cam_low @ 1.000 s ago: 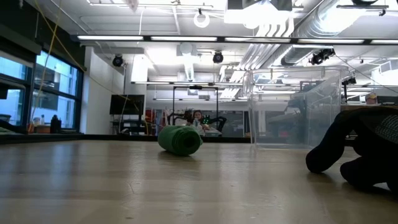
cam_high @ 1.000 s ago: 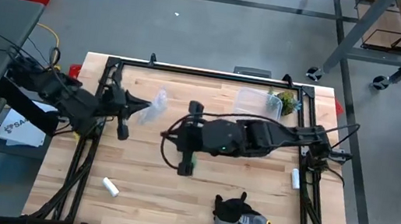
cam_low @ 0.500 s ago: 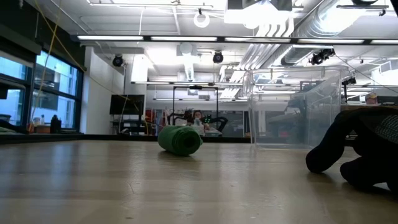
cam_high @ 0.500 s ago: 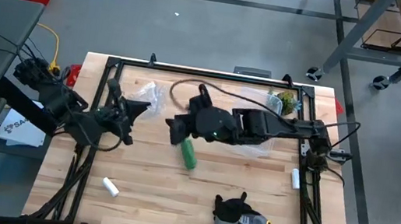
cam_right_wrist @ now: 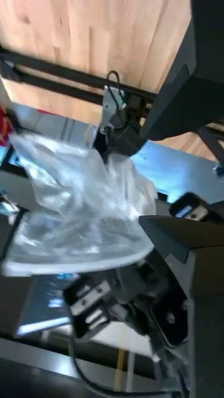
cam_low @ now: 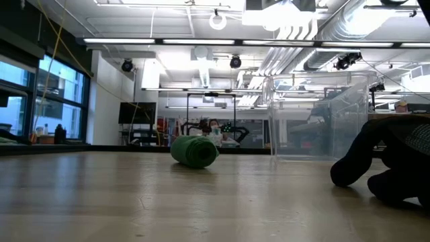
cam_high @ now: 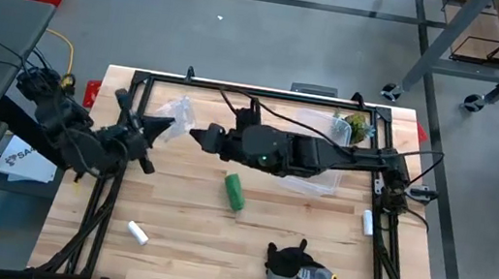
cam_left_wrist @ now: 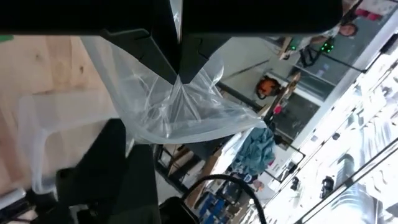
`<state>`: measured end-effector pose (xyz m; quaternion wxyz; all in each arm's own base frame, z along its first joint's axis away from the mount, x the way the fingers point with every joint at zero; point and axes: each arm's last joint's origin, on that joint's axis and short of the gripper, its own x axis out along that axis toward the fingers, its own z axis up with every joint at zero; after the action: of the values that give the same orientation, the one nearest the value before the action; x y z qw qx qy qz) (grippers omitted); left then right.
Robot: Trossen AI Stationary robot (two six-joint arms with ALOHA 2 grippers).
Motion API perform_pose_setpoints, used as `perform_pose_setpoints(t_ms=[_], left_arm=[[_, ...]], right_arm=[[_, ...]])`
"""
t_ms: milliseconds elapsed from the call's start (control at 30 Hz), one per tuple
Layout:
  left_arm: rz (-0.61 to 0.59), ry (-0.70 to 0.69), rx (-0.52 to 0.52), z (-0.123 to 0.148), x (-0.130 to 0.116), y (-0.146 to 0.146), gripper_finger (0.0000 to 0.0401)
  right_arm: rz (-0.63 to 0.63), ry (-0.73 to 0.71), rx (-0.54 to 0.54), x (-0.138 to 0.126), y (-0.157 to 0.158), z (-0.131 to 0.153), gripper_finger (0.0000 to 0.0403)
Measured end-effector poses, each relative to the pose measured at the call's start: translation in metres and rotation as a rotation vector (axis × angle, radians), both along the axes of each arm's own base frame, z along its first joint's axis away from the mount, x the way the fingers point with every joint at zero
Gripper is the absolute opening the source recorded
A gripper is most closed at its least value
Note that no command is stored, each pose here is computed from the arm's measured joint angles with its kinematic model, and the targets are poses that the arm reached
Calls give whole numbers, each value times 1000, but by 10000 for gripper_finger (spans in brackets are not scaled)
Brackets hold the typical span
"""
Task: Roll bandage
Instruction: Open the transparent zip bag
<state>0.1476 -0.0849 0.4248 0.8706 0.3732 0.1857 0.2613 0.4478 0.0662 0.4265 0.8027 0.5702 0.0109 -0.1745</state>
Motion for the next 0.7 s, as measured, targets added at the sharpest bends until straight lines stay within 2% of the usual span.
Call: perform_pose_setpoints(t_ms=[133, 333, 567, 700], left_arm=[[-20, -2, 5, 3, -7, 2, 0], [-17, 12, 23, 3, -5, 2, 0], [-4, 25, 34, -1, 4, -2, 0], [5, 27, 36, -2, 7, -3, 0]], right_arm=[[-83, -26, 34, -1, 0, 1, 202], [-83, -130, 92, 8, 0, 2, 202], [-84, -194, 161, 23, 1, -9, 202], [-103, -209, 164, 26, -3, -10, 202]])
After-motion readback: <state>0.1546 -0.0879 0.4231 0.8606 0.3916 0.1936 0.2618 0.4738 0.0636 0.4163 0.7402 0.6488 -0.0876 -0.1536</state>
